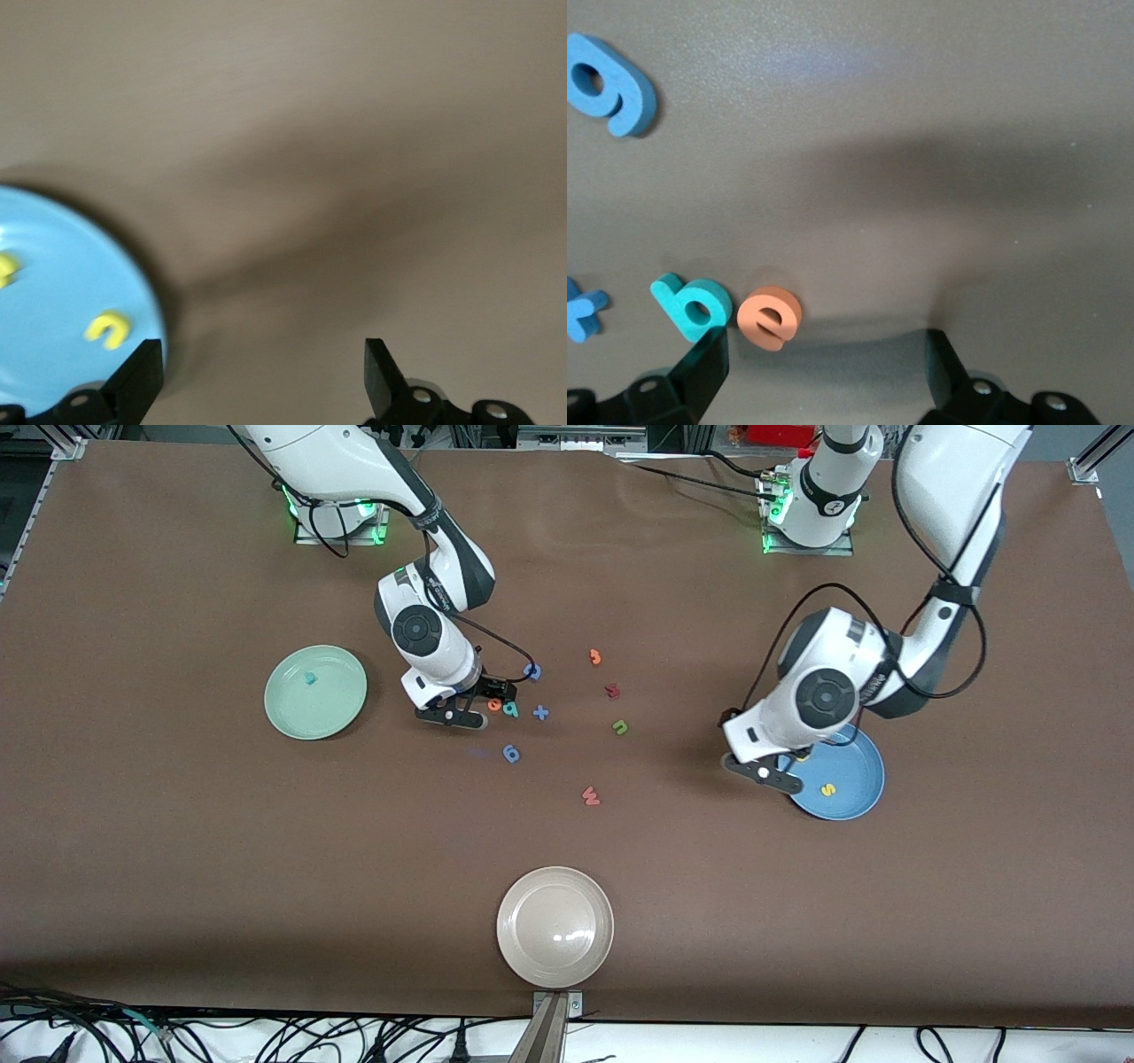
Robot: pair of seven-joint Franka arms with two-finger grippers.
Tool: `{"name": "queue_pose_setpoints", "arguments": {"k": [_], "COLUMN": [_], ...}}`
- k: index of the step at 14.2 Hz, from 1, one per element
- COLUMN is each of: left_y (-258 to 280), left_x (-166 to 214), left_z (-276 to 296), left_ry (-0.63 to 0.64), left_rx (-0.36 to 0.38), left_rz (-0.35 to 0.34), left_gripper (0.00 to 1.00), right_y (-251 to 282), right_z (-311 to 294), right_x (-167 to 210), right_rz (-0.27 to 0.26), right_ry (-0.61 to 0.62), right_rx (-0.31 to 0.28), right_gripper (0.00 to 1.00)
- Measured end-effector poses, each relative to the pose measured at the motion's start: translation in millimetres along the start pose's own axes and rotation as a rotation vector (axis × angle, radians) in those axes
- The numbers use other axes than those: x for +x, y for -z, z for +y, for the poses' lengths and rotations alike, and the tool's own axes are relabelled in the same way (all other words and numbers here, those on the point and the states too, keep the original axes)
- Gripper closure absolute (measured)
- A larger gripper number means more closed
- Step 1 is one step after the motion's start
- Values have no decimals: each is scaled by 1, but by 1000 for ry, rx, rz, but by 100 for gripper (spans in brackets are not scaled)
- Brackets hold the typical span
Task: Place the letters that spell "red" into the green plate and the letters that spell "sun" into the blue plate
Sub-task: 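Reach the left gripper to the green u while the right gripper reaches e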
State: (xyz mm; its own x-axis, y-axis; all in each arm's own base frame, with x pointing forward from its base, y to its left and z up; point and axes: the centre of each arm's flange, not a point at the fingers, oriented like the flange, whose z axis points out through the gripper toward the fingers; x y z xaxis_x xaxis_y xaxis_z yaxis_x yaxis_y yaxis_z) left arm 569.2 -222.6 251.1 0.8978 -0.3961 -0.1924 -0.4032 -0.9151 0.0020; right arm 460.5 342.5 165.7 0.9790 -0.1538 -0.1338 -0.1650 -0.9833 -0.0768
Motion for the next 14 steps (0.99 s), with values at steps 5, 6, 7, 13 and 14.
{"name": "queue_pose_setpoints", "arguments": {"k": [5, 6, 7, 13, 14], "left_y": [9, 9, 8, -18, -21], "left_x": [7, 9, 11, 29, 31], "left_z": [79, 95, 107, 154, 165], "left_ry": [-183, -208, -225, -303, -318], "left_rx": [91, 93, 91, 66, 61], "left_rz": [52, 56, 60, 53, 63], "left_gripper": [0, 0, 0, 0, 0], "right_y": [-1, -2, -2, -3, -3], "right_z": [2, 2, 2, 4, 4], "right_x": [0, 0, -1, 0, 0], "right_rz": [12, 15, 17, 28, 27], "right_ry": [27, 27, 31, 112, 123], "right_rx": [6, 7, 8, 12, 11], "right_gripper": [1, 1, 1, 3, 4]}}
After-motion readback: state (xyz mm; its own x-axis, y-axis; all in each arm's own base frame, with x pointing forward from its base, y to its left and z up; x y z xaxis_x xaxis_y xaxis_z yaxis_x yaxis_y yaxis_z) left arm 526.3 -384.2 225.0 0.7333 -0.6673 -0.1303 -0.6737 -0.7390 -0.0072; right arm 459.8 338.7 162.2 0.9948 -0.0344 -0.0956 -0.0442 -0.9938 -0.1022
